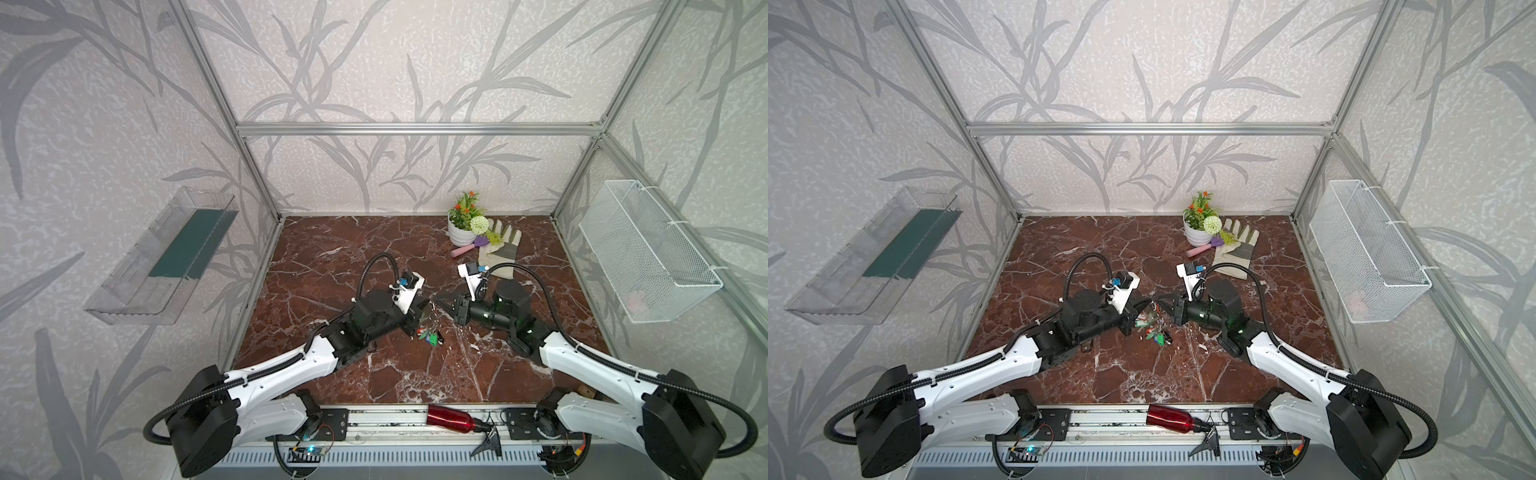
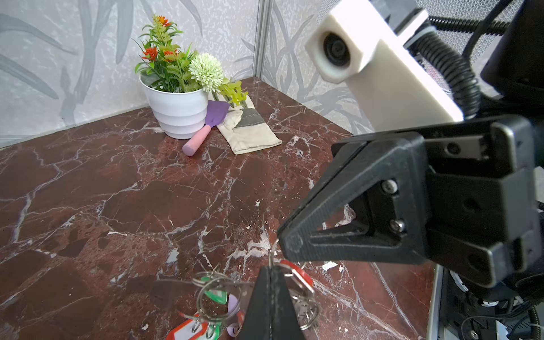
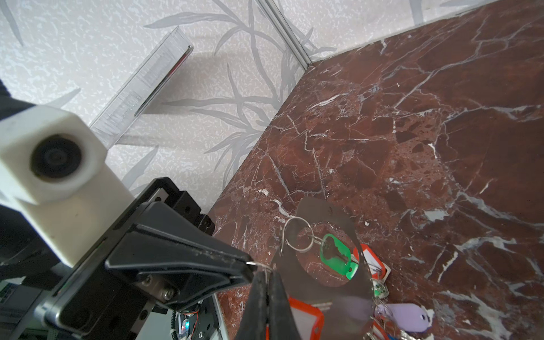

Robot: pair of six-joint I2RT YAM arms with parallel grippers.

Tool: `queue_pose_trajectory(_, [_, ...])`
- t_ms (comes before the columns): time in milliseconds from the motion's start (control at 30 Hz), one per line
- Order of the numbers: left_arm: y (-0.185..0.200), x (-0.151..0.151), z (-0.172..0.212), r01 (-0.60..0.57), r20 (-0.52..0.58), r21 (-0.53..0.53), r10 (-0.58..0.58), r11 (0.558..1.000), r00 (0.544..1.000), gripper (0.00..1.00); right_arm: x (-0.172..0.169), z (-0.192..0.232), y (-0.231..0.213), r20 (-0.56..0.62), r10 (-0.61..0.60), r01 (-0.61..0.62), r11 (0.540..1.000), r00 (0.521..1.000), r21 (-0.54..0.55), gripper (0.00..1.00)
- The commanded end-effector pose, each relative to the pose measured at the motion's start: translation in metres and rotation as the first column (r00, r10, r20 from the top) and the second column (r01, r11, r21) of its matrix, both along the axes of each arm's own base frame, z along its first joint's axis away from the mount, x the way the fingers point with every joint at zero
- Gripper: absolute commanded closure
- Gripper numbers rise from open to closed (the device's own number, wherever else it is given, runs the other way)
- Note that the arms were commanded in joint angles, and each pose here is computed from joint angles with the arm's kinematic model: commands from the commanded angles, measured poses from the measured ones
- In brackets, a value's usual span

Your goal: Put the keys on the keyring

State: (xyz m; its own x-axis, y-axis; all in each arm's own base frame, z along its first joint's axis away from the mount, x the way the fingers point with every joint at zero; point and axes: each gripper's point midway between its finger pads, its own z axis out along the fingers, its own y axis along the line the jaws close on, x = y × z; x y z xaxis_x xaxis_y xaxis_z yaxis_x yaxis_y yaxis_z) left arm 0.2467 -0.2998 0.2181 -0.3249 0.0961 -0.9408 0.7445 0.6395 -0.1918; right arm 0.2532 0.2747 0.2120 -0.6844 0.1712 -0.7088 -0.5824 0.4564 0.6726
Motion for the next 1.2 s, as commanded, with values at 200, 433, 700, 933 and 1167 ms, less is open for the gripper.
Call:
queue_pose_trajectory(200, [0.000,0.004,0.048,-0.011,0.134,-0.133,0.029,0.991,0.991,1.00,0.012,-0.027,-0.015,-0.110,-0.110,0.101,0.991,0.988,-0.083,1.00])
queue_pose_trajectory(433, [0.000,0.007,0.044,-0.024,0.126,-0.134,0.041,0.991,0.991,1.00,0.018,-0.022,-0.024,-0.102,-0.121,0.115,0.992,0.987,-0.055,1.00])
queue_pose_trajectory(700, [0.000,0.008,0.047,-0.030,0.120,-0.170,0.051,0.985,0.991,1.00,0.026,-0.017,-0.039,-0.090,-0.136,0.132,0.990,0.987,-0.043,1.00])
queue_pose_trajectory(933, [-0.004,0.014,0.053,-0.047,0.117,-0.214,0.073,0.976,0.990,1.00,0.020,0.018,-0.042,0.044,-0.068,0.068,0.998,0.997,0.002,1.00])
queue_pose_trajectory(1167, [-0.004,0.020,0.045,-0.086,0.069,-0.204,0.102,0.975,0.992,1.00,0.001,0.048,-0.035,0.170,0.044,-0.049,0.998,0.984,0.029,1.00])
